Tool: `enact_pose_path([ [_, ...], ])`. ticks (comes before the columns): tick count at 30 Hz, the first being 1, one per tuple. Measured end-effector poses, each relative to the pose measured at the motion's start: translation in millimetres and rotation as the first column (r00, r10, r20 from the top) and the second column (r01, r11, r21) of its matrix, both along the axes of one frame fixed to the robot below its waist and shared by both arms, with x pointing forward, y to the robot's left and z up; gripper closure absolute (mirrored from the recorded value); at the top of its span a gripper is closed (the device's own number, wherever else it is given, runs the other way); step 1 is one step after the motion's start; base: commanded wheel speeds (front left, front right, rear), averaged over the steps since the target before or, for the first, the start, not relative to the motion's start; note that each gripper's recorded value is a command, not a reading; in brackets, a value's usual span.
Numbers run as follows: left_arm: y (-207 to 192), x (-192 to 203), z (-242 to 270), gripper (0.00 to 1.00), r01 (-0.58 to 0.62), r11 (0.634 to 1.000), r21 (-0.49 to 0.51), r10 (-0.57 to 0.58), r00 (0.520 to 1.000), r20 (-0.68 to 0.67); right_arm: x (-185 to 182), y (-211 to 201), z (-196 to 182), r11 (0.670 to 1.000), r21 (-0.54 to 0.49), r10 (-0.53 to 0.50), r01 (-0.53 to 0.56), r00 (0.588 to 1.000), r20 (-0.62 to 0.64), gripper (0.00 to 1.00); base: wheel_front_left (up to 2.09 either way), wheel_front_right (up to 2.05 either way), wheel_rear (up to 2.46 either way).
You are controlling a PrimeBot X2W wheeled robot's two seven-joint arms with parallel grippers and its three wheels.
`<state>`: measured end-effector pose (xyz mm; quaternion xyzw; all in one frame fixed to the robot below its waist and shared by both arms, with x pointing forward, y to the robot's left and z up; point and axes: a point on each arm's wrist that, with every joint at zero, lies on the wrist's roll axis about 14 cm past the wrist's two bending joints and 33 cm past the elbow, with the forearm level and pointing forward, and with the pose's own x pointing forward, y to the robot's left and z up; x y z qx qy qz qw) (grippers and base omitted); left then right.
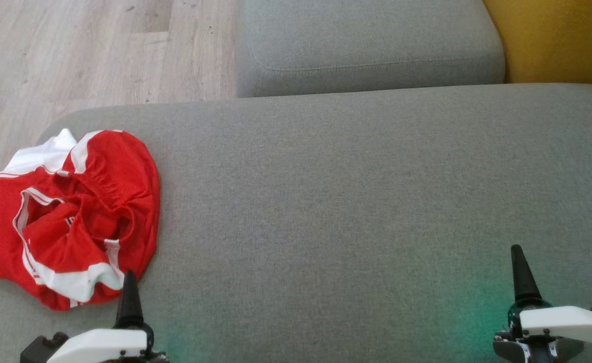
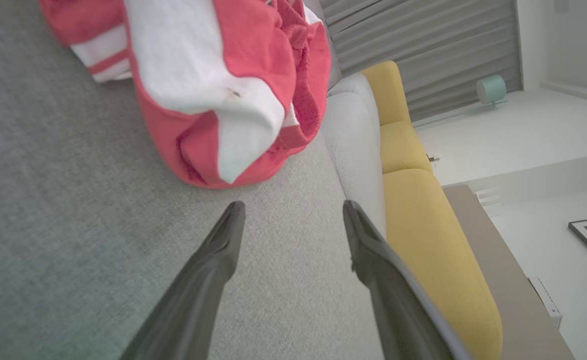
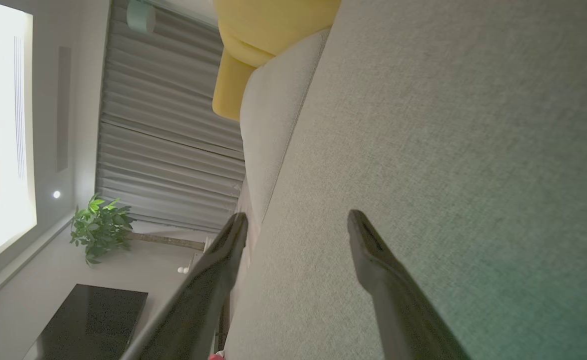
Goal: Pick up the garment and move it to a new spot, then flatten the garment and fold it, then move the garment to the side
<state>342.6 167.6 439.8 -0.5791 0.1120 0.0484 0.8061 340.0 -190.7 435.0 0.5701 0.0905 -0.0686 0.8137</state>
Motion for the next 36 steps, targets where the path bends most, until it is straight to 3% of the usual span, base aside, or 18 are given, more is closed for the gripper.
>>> enact_pose_path([
  [20,-14.0,-1.7,16.5,0.0,0.057,0.968,0.246,-0.073,0.996,0.058,-5.3,12.7,7.5,0.968,-0.24,0.082,-0.074,0.996,0.025,0.0,0.0,0.0,0.0],
  [36,-26.6,-3.7,31.9,0.0,0.075,0.895,0.44,-0.14,0.983,0.116,-3.8,26.2,22.3,0.886,-0.448,0.164,-0.117,0.984,0.068,0.0,0.0,0.0,0.0],
])
